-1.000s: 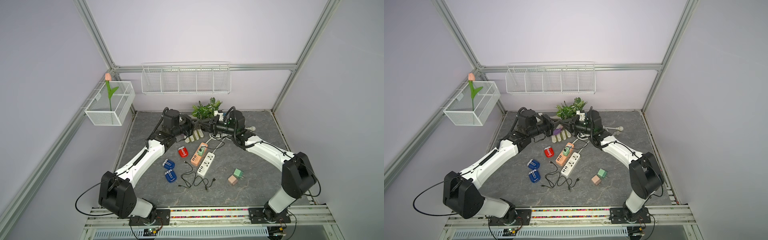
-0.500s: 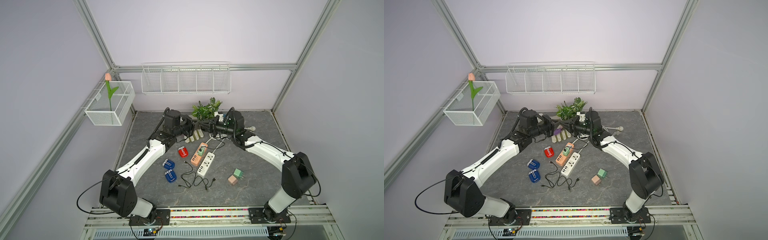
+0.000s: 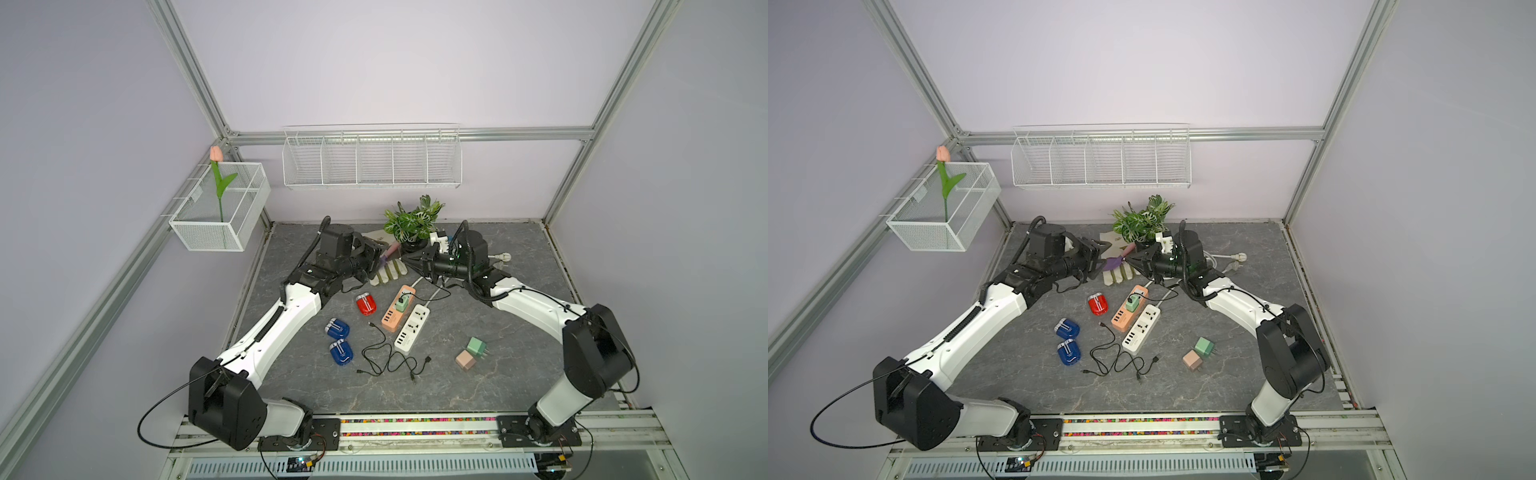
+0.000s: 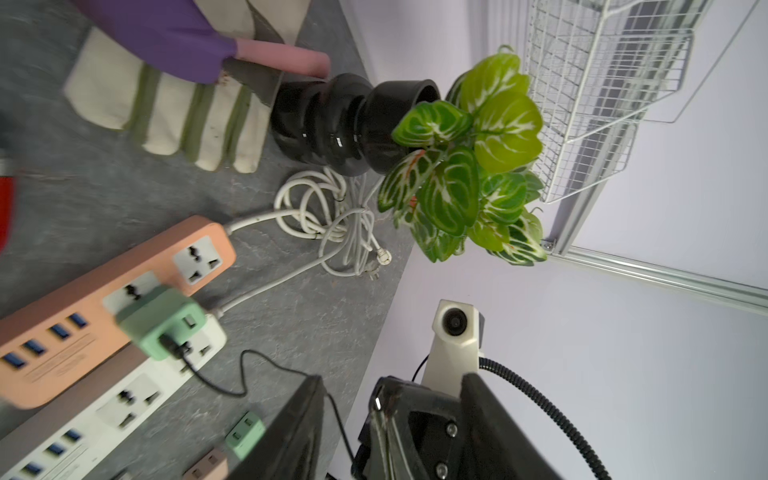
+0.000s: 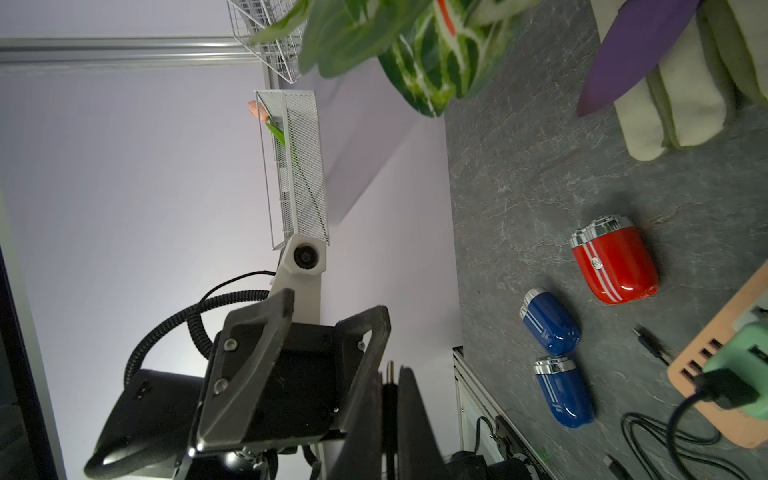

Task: Charge the electric shaver
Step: Pick up the charging cable from the center of the board.

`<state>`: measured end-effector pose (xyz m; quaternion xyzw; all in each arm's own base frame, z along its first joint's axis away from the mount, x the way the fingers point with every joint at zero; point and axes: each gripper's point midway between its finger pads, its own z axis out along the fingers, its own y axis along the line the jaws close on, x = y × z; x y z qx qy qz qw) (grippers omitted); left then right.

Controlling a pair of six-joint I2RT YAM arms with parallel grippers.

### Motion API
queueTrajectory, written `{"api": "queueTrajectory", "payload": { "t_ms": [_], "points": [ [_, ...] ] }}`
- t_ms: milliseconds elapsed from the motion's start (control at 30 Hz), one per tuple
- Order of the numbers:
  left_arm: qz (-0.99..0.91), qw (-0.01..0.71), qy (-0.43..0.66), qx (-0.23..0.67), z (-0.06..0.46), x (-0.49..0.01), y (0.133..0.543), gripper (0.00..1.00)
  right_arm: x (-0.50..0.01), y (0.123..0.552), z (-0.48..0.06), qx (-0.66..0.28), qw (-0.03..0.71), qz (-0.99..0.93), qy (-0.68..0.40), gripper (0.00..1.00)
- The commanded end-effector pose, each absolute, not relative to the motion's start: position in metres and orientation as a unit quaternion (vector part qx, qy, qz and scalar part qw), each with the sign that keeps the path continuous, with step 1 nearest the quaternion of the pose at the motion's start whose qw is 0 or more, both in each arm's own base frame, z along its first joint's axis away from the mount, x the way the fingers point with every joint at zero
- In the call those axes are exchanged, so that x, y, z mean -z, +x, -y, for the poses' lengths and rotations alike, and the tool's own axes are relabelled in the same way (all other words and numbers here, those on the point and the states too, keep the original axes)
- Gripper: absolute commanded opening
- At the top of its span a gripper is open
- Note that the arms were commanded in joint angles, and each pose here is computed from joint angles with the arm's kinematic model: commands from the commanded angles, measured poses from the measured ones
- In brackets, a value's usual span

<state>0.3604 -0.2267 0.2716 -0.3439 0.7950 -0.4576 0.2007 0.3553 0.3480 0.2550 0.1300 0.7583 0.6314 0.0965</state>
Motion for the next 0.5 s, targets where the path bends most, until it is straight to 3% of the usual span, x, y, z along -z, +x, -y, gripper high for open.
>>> {"api": "queueTrajectory", "payload": {
  "t_ms": [0, 200, 367, 467],
  "points": [
    [-0.843, 0.186, -0.373, 0.340, 0.187, -0.233, 0.340, 0.54, -0.277, 0.340, -0.344, -0.651, 0.135, -0.745, 0.055, 0.07],
    [-0.892, 0.149, -0.360, 0.231, 0.163, -0.167, 0.320, 0.56, -0.265, 0.327, -0.341, -0.632, 0.150, -0.760, 0.006, 0.07],
    [-0.938, 0.103, -0.282, 0.171, 0.171, -0.126, 0.327, 0.71, -0.270, 0.329, -0.342, -0.634, 0.153, -0.758, 0.004, 0.07],
    [-0.965, 0.080, -0.223, 0.109, 0.169, -0.105, 0.332, 0.75, -0.273, 0.329, -0.343, -0.633, 0.153, -0.759, 0.003, 0.07]
  ]
}}
